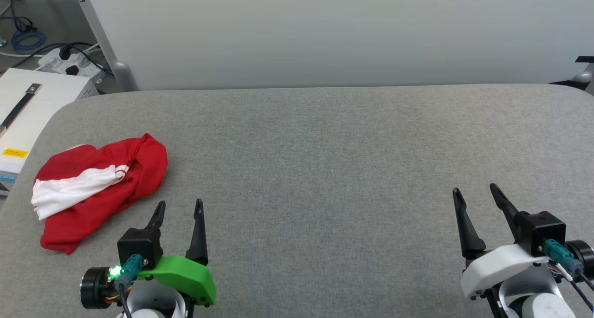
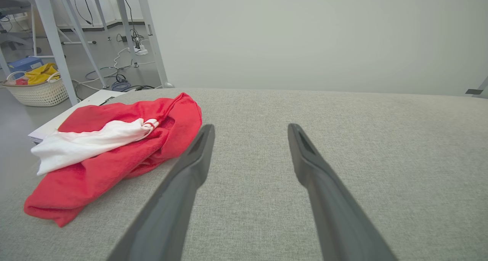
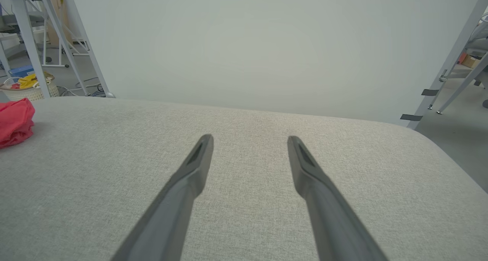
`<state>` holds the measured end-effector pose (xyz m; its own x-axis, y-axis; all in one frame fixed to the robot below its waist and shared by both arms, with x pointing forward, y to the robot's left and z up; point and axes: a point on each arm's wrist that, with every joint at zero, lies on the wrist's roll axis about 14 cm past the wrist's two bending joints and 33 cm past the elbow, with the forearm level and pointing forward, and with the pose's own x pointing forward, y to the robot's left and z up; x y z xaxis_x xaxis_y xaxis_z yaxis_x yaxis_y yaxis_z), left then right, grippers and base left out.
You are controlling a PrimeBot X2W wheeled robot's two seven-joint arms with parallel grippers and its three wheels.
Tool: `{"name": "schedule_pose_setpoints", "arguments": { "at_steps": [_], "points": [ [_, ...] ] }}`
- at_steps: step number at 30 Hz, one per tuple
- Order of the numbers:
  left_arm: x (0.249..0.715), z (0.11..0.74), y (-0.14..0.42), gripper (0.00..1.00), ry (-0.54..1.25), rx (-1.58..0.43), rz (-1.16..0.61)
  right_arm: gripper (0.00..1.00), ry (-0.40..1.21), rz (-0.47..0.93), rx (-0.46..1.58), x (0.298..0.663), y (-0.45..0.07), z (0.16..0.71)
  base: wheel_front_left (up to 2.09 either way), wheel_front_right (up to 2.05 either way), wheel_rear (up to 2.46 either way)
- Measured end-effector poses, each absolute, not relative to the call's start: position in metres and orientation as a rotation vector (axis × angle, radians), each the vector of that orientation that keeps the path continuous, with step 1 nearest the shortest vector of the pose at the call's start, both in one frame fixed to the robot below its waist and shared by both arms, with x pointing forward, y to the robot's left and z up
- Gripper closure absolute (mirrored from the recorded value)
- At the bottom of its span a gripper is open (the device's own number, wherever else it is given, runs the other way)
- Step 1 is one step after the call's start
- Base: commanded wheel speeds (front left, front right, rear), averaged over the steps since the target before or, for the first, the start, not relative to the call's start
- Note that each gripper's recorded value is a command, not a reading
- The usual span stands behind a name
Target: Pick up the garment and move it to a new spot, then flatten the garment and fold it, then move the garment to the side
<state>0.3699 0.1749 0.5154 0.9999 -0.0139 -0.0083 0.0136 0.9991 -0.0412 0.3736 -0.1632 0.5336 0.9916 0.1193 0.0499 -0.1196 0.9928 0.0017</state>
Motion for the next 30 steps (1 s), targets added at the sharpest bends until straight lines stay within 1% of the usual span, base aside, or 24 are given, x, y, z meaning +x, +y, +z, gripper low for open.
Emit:
{"name": "schedule_pose_setpoints", "arguments": {
  "at_steps": [30],
  "points": [
    [0.368,0.519,0.17,0.0,-0.037,-0.115,-0.033,0.0,-0.121,0.112,0.024,0.374,-0.166,0.545,0.0,0.0,0.0]
  ]
}}
